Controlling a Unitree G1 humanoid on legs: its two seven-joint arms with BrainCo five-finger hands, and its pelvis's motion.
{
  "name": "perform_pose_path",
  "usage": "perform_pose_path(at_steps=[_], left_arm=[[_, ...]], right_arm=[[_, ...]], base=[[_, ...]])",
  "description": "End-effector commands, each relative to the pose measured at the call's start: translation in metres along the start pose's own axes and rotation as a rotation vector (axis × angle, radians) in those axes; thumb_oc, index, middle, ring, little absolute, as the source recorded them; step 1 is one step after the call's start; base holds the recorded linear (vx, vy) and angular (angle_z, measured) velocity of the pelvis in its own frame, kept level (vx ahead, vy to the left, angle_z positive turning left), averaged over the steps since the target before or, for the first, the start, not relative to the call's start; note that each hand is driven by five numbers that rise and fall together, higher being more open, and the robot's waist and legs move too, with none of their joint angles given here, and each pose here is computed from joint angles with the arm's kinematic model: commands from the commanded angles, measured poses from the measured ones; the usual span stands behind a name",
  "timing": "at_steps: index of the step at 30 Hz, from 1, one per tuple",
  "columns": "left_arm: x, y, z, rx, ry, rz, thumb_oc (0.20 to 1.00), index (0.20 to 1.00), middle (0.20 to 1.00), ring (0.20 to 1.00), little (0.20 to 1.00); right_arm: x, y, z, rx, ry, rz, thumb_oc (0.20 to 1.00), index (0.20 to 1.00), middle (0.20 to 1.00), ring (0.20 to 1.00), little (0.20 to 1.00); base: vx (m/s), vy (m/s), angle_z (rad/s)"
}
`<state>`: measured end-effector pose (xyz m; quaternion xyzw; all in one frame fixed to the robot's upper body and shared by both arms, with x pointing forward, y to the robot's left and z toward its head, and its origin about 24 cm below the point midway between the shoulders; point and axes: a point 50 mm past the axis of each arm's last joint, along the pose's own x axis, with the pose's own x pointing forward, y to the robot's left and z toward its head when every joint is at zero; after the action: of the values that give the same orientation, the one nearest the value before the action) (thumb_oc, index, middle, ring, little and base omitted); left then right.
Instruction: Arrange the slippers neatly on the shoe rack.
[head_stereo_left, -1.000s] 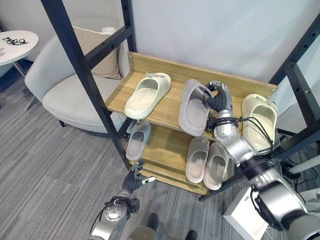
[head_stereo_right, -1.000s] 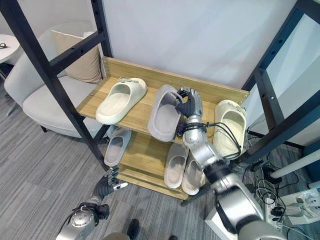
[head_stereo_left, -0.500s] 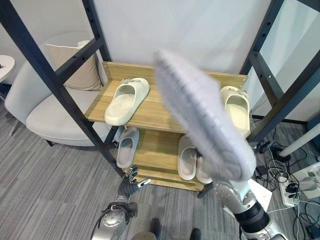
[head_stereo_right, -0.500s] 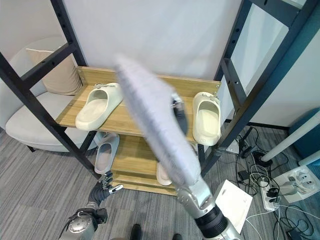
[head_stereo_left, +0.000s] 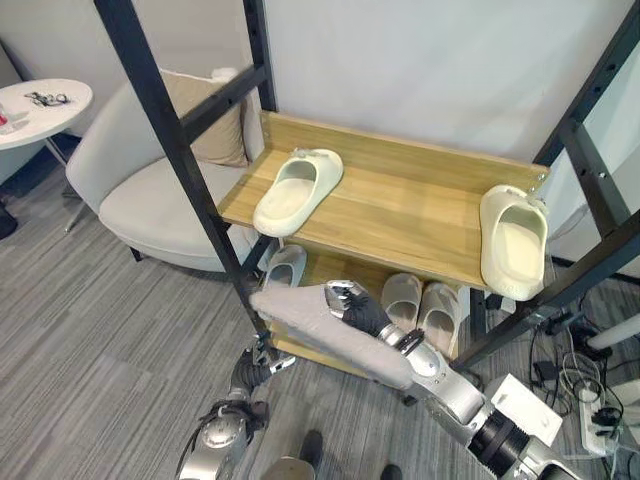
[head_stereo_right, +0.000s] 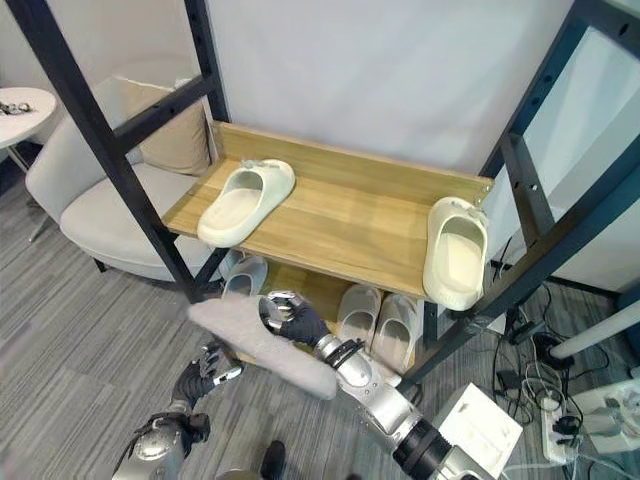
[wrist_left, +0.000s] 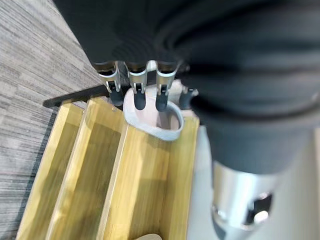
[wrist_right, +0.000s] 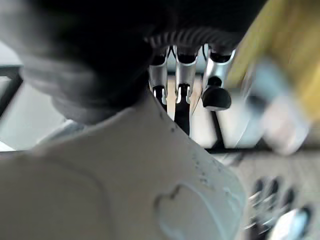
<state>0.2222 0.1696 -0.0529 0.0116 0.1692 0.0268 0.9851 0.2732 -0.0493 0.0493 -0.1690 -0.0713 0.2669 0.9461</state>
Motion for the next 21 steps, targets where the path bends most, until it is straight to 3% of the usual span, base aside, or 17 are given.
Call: perform_pose_path(at_steps=[1,2,3,4,5,7,8,11,12,13,21], left_arm=[[0.026,-0.013,0.057,-0.038,-0.229,-0.010,1.000,1.000,1.000,1.000,1.000],[0.020,-0.007,0.053,0.019,-0.210,-0.029,1.000,1.000,1.000,1.000,1.000],[0.020,-0.007,0.053,0.019,-0.210,-0.029,1.000,1.000,1.000,1.000,1.000],[0.011,-0.006,0.067,0.146,-0.304,-0.051,1.000,1.000,1.000,1.000,1.000],[0.006,-0.003,0.050,0.200,-0.271,-0.061,1.000,1.000,1.000,1.000,1.000],[0.003,-0.009,0.046,0.222,-0.269,-0.106,1.000,1.000,1.000,1.000,1.000],[-0.001,-0.025,0.077,0.181,-0.436,-0.200,1.000,1.000,1.000,1.000,1.000],[0.024,-0.055,0.120,0.157,-0.546,-0.221,1.000,1.000,1.000,1.000,1.000],[0.024,-0.055,0.121,0.157,-0.547,-0.221,1.000,1.000,1.000,1.000,1.000],[0.023,-0.061,0.137,0.101,-0.602,-0.239,1.000,1.000,1.000,1.000,1.000],[0.020,-0.067,0.148,0.060,-0.617,-0.295,1.000,1.000,1.000,1.000,1.000]], right_arm=[[0.032,-0.029,0.076,-0.389,-0.348,-0.230,0.200,0.200,0.200,0.200,0.200],[0.041,-0.055,0.080,-0.589,-0.340,-0.344,0.200,0.200,0.200,0.200,0.200],[0.041,-0.055,0.080,-0.589,-0.340,-0.344,0.200,0.200,0.200,0.200,0.200],[0.045,-0.073,0.082,-0.740,-0.341,-0.427,0.200,0.200,0.200,0.200,0.200],[0.051,-0.092,0.095,-0.821,-0.352,-0.520,0.200,0.200,0.200,0.200,0.200],[0.056,-0.118,0.102,-1.017,-0.353,-0.622,0.200,0.200,0.200,0.200,0.200],[0.055,-0.133,0.102,-1.093,-0.337,-0.675,0.200,0.200,0.200,0.200,0.200],[0.059,-0.152,0.120,-1.262,-0.341,-0.733,0.200,0.200,0.200,0.200,0.200],[0.059,-0.152,0.121,-1.263,-0.343,-0.734,0.200,0.200,0.200,0.200,0.200],[0.066,-0.178,0.117,-1.317,-0.206,-0.794,0.200,0.200,0.200,0.200,0.200],[0.069,-0.198,0.113,-1.250,-0.083,-0.854,0.200,0.200,0.200,0.200,0.200]], base=[[-0.21,0.029,0.37],[-0.21,0.027,0.43],[-0.13,0.032,0.39],[-0.04,0.011,0.30],[-0.04,0.008,0.30],[-0.02,-0.016,0.35],[-0.01,-0.026,0.41],[0.00,0.011,0.50],[-0.02,0.060,0.15],[-0.01,0.029,-0.14],[0.00,0.012,0.05]])
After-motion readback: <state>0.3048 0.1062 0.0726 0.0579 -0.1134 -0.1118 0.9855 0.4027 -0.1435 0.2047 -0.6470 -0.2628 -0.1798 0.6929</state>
